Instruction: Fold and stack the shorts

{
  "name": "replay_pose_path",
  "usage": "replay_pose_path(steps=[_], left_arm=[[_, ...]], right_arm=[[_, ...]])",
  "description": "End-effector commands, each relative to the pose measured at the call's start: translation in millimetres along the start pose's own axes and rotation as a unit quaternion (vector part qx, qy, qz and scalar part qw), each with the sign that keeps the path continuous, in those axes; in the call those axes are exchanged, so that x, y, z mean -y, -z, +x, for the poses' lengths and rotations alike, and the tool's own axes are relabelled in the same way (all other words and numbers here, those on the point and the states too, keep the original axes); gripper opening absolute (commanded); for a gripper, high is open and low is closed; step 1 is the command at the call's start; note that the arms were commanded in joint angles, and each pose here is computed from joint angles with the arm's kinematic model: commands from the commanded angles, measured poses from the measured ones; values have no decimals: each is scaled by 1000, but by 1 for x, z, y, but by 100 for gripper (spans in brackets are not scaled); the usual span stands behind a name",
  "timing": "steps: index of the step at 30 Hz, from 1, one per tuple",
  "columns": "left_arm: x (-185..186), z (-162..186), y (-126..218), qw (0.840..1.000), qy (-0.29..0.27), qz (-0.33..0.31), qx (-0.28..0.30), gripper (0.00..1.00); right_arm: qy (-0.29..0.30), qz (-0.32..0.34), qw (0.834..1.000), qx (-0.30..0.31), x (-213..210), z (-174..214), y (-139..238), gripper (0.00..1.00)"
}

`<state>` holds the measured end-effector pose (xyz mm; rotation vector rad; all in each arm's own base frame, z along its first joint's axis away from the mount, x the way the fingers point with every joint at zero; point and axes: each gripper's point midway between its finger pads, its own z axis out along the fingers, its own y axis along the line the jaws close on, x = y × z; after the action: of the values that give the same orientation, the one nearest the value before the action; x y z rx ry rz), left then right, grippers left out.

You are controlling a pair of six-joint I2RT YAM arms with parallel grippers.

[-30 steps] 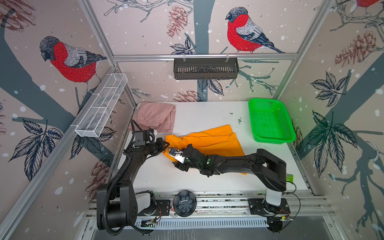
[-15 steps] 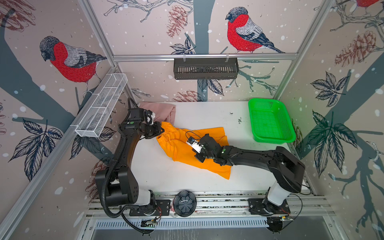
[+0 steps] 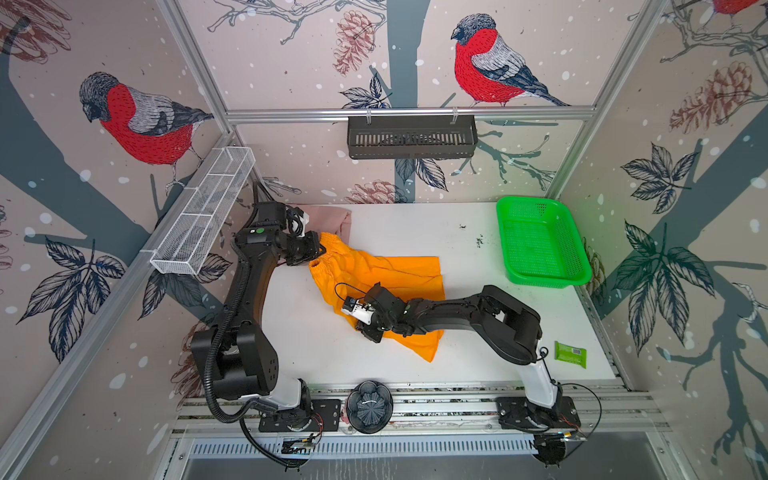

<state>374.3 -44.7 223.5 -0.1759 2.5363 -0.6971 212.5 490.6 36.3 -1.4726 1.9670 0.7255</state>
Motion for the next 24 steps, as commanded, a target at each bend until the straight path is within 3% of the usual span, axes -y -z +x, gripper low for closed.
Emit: replay_pose_path(steps=[1, 5, 9, 15, 24], left_arm=[[0, 3, 3, 1000, -15, -6, -8, 0], [3, 1, 9, 1000, -27, -7, -5, 0], [11, -4, 13, 999, -36, -1, 5, 0], [29, -4, 8, 999, -50, -22, 3, 0], [63, 1, -5, 998, -53, -29, 20, 0]], right_arm=[[-26, -2, 998, 59, 9, -39, 29, 25], [-54, 29, 994, 92, 42, -59, 74, 29], [-76, 58, 991, 98, 64, -48, 99, 23], [-112, 96, 984, 97, 77, -19, 103, 10], [-117, 100, 985, 83, 66, -2, 95, 6]])
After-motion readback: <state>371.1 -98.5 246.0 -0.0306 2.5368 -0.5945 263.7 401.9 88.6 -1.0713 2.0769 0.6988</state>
